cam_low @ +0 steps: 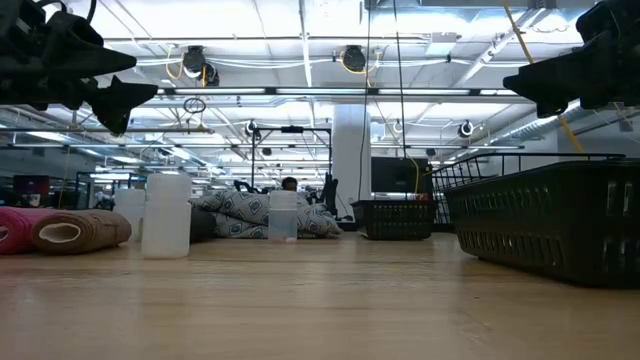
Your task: Pick & Place Medicine items
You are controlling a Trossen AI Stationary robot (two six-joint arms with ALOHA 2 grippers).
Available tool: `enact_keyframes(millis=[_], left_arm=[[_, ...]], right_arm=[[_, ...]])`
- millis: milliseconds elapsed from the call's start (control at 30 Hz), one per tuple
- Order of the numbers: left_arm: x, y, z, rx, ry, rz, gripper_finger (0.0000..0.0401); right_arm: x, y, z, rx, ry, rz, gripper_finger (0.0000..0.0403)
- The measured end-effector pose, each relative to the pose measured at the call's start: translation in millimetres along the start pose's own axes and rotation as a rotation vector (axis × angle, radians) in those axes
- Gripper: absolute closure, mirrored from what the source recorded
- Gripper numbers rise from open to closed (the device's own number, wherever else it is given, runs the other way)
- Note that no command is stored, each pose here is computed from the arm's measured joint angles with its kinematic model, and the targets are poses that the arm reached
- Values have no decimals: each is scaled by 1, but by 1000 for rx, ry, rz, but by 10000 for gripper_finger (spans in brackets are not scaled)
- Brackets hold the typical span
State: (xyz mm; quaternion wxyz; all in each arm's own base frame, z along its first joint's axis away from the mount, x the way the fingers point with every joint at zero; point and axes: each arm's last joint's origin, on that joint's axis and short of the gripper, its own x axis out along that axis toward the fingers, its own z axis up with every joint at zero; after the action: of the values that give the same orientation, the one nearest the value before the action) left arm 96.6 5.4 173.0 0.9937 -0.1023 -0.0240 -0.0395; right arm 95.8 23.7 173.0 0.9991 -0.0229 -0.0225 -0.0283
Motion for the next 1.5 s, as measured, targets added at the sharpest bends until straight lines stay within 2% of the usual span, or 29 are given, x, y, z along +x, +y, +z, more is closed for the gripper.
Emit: enact_keyframes(millis=[1367,1500], left_arm=[[0,0,0,1,-1,0,148],[0,1,4,7,-48,38,148]], right_arm=[[0,0,0,0,0,0,273],[0,0,0,0,0,0,273]])
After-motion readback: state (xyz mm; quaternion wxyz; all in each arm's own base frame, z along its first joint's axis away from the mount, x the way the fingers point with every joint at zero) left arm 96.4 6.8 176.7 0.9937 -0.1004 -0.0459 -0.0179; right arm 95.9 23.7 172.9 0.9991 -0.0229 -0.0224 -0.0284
